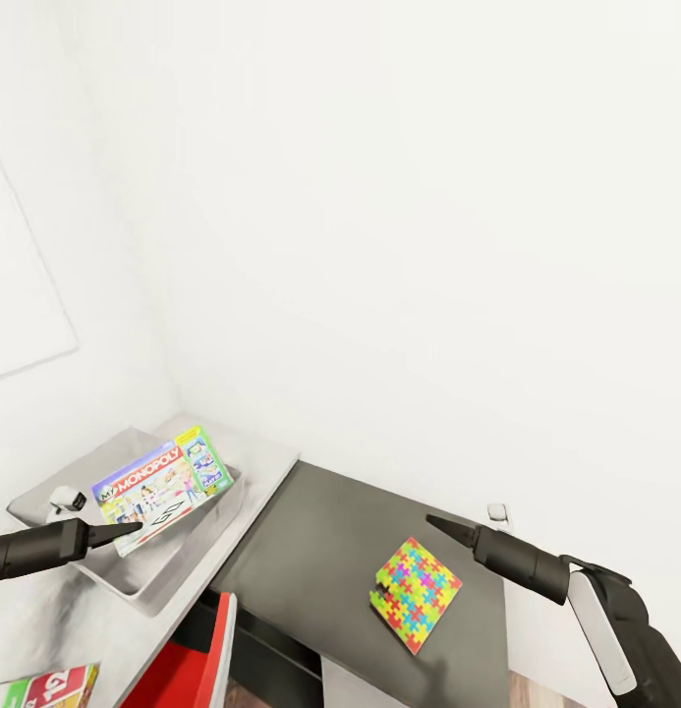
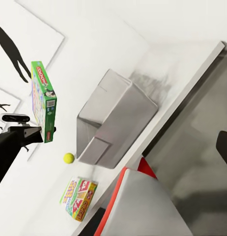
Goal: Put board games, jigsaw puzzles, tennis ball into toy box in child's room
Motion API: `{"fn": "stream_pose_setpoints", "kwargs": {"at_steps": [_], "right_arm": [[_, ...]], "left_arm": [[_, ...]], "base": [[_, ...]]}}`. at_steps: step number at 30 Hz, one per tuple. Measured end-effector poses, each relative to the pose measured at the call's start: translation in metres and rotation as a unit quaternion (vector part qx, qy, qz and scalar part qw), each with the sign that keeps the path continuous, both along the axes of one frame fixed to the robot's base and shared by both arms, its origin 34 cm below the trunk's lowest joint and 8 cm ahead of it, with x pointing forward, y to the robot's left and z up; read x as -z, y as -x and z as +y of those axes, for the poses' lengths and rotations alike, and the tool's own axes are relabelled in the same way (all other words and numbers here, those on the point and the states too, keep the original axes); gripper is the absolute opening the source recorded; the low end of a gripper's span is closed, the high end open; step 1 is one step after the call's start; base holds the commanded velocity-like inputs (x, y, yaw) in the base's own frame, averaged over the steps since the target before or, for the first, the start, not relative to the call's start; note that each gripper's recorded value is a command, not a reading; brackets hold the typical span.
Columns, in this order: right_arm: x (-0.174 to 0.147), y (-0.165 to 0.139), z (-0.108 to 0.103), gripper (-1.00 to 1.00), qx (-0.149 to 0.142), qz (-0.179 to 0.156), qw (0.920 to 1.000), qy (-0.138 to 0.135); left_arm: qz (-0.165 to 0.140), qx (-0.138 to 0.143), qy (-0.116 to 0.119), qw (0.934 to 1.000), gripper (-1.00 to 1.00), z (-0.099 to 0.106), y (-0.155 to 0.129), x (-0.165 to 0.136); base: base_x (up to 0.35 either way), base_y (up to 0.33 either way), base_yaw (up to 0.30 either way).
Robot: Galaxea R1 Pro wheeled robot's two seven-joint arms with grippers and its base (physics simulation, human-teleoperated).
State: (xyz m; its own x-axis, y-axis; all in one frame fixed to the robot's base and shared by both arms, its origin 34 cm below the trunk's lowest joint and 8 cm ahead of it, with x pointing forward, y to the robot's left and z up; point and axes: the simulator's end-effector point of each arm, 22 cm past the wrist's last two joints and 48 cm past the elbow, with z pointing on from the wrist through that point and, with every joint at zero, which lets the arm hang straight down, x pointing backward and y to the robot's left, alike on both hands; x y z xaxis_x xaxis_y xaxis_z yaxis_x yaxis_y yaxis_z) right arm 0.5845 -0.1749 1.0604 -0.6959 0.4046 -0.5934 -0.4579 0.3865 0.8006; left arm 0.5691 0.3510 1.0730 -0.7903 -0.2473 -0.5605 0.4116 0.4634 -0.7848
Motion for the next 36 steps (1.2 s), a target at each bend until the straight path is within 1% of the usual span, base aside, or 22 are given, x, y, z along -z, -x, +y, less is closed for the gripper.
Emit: {"fn": "stream_pose_setpoints", "kwargs": {"at_steps": [19, 36], "right_arm": [[-0.0001, 0.0001, 0.0001, 1.00, 0.000, 0.000, 1.0000, 0.000], [-0.0002, 0.0002, 0.0001, 1.00, 0.000, 0.000, 1.0000, 0.000]], "left_arm": [[-0.001, 0.000, 0.000, 1.0000, -1.00, -0.0004, 0.0000, 0.0001], [-0.001, 0.000, 0.000, 1.0000, -1.00, -0.0004, 0.0000, 0.0000]], "base": [[0.067, 0.021, 0.000], [0.029, 0.007, 0.000]]}}
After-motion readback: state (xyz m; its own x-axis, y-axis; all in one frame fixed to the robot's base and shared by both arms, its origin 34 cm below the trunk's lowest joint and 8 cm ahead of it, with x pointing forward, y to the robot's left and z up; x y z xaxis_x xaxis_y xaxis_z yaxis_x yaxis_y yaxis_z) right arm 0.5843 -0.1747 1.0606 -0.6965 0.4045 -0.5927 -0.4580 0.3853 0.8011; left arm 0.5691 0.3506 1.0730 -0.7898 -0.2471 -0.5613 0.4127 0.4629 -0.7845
